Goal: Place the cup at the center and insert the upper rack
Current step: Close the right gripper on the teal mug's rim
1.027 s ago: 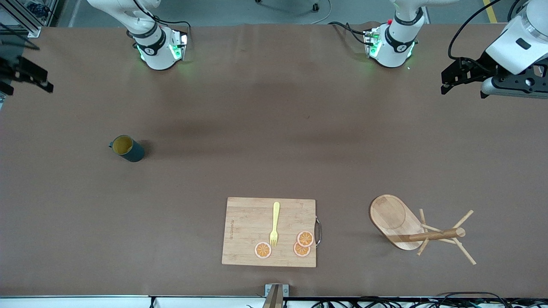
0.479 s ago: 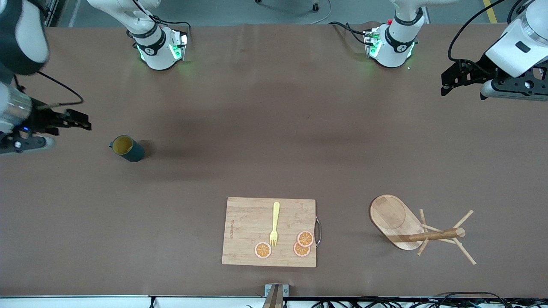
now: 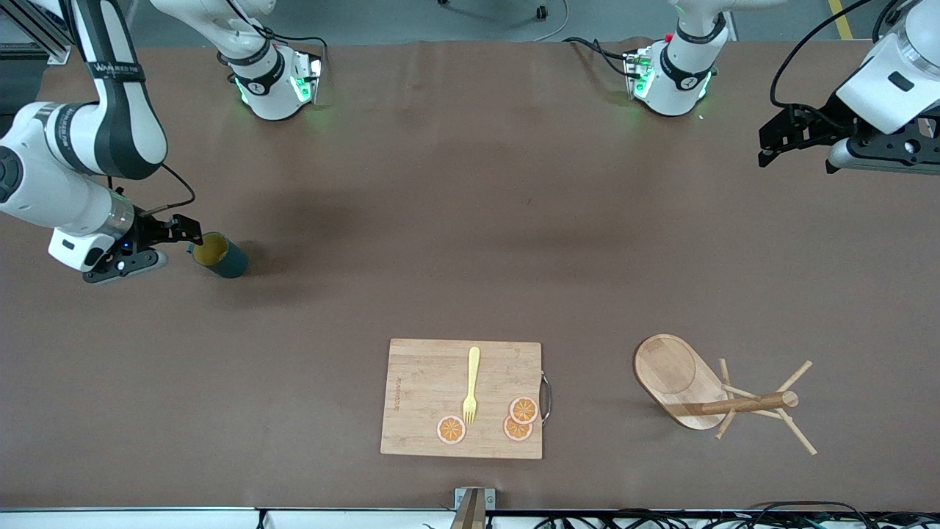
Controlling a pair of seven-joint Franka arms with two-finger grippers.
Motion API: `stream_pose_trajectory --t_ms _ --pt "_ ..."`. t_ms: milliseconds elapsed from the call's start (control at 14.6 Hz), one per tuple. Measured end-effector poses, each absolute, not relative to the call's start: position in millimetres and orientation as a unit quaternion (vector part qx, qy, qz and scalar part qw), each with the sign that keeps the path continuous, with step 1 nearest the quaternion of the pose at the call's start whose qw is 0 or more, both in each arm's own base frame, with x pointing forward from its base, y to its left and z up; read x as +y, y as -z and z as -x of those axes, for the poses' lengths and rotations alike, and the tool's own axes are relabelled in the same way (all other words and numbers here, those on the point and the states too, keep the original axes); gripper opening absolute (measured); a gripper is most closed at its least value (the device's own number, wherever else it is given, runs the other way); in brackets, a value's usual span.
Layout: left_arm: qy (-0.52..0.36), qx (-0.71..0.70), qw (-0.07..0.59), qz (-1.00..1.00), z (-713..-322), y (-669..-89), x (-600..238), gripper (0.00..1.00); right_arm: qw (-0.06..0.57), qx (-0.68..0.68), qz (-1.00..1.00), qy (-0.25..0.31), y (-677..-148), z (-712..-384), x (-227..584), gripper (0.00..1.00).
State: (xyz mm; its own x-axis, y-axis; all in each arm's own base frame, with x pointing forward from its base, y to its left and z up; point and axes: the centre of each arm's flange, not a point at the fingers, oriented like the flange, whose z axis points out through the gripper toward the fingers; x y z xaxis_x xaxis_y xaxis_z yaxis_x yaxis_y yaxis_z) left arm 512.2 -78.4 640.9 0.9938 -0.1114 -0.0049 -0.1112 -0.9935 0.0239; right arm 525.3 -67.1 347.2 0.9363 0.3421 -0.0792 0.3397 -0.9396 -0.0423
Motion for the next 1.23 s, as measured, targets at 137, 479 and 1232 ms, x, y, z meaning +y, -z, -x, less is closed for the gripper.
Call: stream_pose_trajectory --t_ms 137,479,1232 --pt "0.004 -0.055 0.012 -0.998 -513.0 -639.9 -77.8 1.00 0.012 -0.204 0.978 -0.029 -328.7 -514.3 -83.8 1.00" --pt "0.004 -0.050 0.012 -0.999 -514.2 -639.4 -72.2 1.00 0.005 -0.221 0.975 -0.014 -290.7 -500.7 -84.2 1.00" --pt "0.001 -0.049 0.013 -0.999 -517.1 -637.6 -71.3 1.00 0.001 -0.223 0.975 -0.019 -212.5 -494.9 -82.9 0.52"
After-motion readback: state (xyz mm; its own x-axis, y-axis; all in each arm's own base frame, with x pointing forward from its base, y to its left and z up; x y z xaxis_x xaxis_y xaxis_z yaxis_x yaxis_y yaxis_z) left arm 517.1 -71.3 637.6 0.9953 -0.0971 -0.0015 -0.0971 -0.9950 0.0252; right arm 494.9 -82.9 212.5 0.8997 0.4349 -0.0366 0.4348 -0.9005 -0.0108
